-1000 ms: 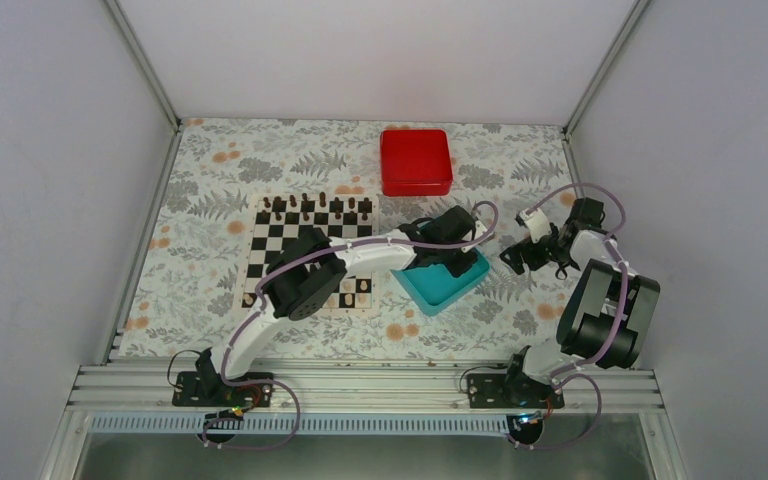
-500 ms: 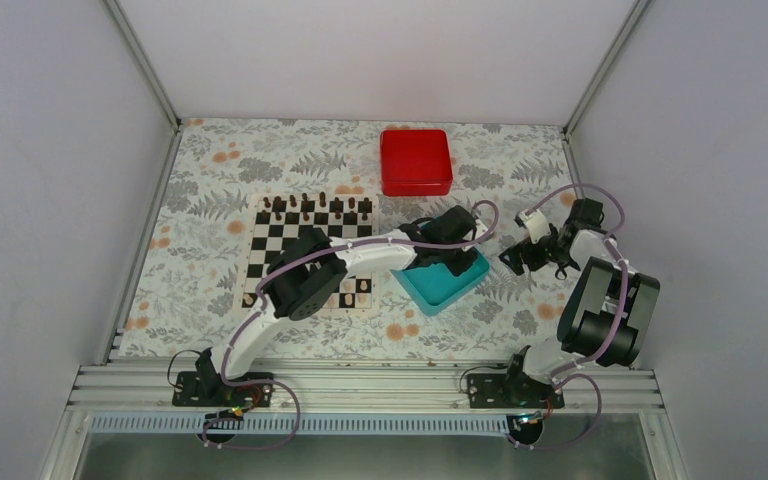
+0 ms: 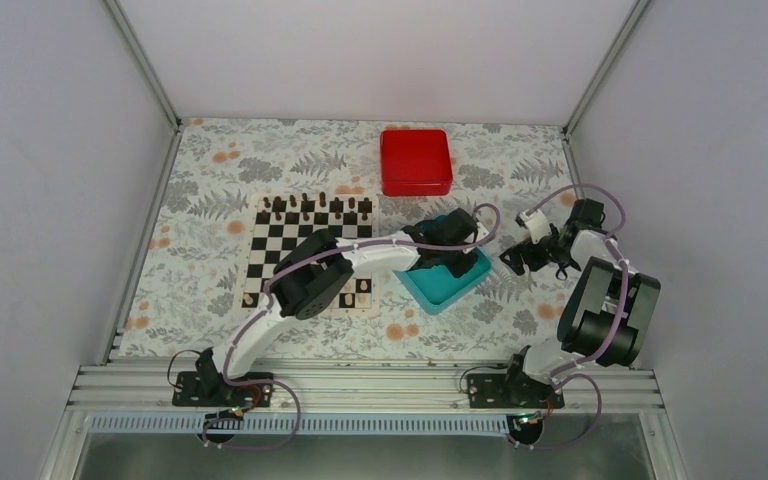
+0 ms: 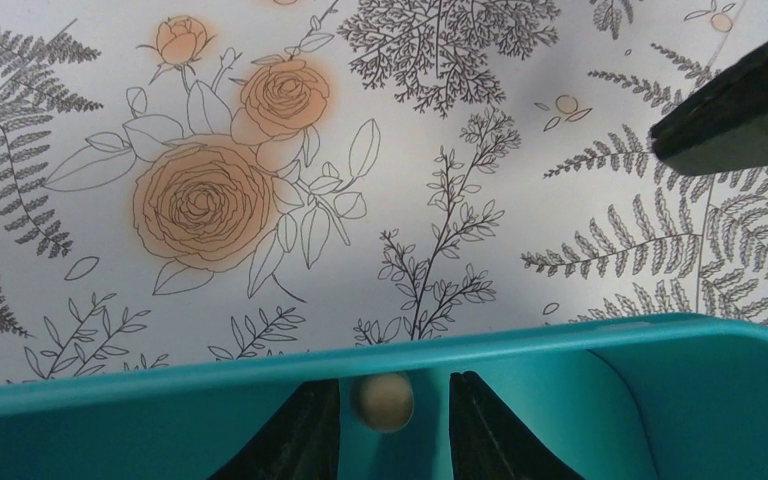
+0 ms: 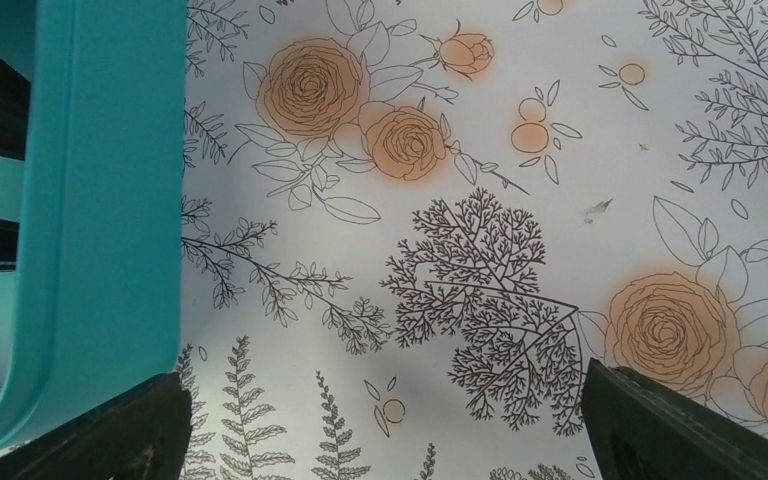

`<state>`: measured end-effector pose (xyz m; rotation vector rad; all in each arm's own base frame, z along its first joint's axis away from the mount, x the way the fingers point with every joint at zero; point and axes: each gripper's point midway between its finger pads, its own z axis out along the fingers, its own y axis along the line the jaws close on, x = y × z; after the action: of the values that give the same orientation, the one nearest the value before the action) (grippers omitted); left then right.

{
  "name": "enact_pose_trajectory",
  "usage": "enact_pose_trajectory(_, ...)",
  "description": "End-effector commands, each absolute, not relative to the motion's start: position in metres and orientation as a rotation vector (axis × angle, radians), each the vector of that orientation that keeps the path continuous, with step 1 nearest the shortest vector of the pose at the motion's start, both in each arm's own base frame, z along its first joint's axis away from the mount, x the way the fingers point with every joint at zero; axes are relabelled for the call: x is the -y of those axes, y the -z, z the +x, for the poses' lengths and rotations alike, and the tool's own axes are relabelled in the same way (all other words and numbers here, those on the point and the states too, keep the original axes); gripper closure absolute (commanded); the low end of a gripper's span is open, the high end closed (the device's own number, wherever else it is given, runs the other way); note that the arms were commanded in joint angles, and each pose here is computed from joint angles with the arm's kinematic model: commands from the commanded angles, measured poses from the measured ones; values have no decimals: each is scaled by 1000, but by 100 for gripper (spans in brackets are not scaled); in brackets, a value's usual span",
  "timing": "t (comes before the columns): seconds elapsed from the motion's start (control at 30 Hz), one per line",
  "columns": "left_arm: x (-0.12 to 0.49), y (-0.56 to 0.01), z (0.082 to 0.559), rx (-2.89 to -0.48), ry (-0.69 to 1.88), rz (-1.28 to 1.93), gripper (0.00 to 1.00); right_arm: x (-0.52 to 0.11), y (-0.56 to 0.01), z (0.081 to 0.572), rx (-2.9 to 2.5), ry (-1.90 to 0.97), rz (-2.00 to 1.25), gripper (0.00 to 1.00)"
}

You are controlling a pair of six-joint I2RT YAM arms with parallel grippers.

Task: Set up the chess pieces on the board
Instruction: Pick up the chess piece from the storage box.

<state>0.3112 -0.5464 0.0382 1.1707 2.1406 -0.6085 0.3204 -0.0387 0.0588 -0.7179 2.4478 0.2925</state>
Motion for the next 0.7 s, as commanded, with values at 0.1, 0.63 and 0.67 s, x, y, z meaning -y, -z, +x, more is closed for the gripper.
enact_pose_trajectory(0.1,550,-38,316,-2131,600,1155,72,37,-58,321,-2427,-332,-721,0)
enact_pose_trajectory(0.63,557,-51,323,-2096,615,1136,89,36,-55,320,-2434,-343,-721,0)
enact_pose_trajectory(0.67,557,-53,322,-2094,615,1139,90,36,-55,320,-2435,-347,-720,0)
